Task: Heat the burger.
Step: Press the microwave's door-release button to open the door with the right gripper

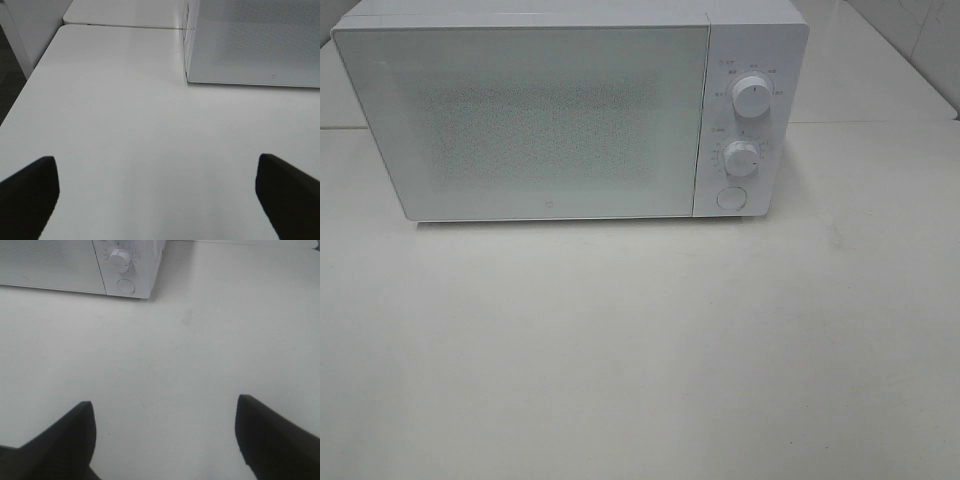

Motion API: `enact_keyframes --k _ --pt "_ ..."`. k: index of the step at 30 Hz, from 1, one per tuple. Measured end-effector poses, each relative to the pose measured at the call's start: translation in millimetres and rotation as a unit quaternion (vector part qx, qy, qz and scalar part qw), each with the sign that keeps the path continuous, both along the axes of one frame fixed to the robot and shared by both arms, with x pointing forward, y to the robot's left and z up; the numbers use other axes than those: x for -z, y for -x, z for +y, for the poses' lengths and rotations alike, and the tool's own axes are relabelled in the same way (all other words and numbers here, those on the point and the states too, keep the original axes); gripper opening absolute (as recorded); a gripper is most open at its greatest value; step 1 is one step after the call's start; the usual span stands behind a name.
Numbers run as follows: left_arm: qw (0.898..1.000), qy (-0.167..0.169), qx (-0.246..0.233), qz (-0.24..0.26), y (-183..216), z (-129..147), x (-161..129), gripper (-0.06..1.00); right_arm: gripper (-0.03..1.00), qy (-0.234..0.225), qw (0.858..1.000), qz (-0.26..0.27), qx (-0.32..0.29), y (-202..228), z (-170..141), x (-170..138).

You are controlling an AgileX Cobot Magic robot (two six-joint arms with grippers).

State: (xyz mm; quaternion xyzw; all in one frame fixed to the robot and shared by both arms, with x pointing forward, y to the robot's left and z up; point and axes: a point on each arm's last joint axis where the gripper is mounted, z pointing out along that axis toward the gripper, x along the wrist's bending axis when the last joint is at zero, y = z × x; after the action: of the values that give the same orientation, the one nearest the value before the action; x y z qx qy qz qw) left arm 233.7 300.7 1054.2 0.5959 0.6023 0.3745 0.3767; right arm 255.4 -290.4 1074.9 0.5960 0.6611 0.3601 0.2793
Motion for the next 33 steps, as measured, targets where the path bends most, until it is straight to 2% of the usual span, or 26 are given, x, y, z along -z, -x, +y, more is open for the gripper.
enact_keyframes --k 8,13,33 --pt "1.000 0.000 0.000 0.000 0 0 0 0.99 0.75 -0.013 1.000 -0.027 0.006 21 -2 25" --pt "1.000 0.000 0.000 0.000 0 0 0 0.99 0.75 -0.019 0.999 -0.042 0.009 27 -2 26" --pt "1.000 0.000 0.000 0.000 0 0 0 0.99 0.75 -0.025 0.999 -0.040 0.013 27 -2 27"
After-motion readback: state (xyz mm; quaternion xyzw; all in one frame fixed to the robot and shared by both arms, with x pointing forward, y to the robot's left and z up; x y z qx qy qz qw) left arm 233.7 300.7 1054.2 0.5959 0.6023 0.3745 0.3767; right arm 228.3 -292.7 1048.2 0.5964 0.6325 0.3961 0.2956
